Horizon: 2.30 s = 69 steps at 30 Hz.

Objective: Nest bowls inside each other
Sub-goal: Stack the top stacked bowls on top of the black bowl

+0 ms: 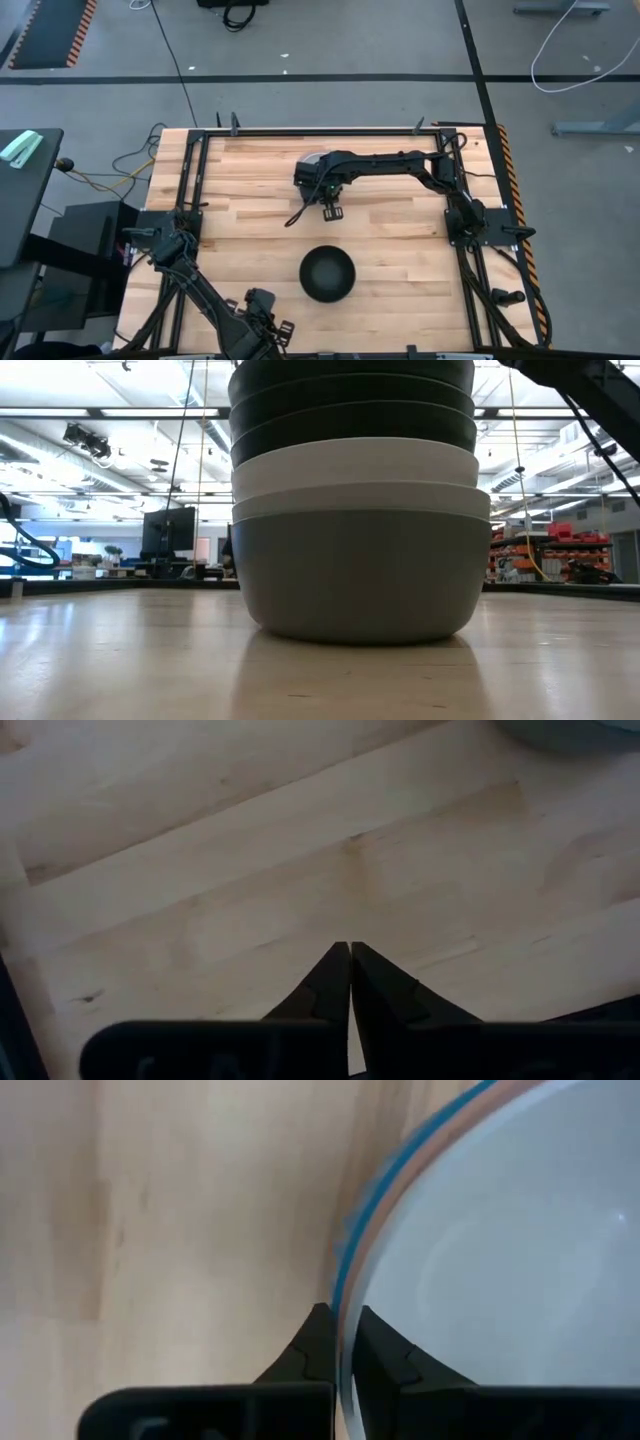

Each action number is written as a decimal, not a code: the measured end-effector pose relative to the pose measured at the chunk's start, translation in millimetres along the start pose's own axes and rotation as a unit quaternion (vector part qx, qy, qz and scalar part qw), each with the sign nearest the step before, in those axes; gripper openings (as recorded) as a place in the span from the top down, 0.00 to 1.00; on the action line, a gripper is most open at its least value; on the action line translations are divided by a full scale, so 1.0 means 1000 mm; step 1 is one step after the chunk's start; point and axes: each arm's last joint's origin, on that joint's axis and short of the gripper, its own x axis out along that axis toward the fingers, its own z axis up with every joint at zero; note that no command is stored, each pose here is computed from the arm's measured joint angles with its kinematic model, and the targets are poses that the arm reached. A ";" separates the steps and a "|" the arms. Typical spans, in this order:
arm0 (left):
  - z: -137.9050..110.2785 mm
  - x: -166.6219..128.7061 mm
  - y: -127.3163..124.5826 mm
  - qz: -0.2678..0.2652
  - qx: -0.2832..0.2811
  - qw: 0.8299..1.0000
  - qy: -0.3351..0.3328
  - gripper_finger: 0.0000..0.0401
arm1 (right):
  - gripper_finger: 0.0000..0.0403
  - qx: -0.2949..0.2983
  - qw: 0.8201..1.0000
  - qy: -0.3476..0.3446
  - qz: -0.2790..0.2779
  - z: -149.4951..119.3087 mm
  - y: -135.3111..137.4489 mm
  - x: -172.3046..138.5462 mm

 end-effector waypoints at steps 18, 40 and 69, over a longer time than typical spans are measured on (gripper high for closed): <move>-0.001 0.021 0.002 0.021 0.014 0.999 -0.023 0.93 | 0.96 -0.013 0.997 -0.070 -0.016 -0.023 0.044 -0.104; 0.035 0.069 -0.031 -0.021 0.080 0.996 0.041 0.98 | 0.96 -0.064 0.989 -0.131 0.020 -0.069 0.151 -0.190; 0.120 0.091 -0.063 -0.079 0.186 0.979 0.037 0.97 | 0.96 -0.059 0.994 -0.096 -0.014 -0.089 0.159 -0.201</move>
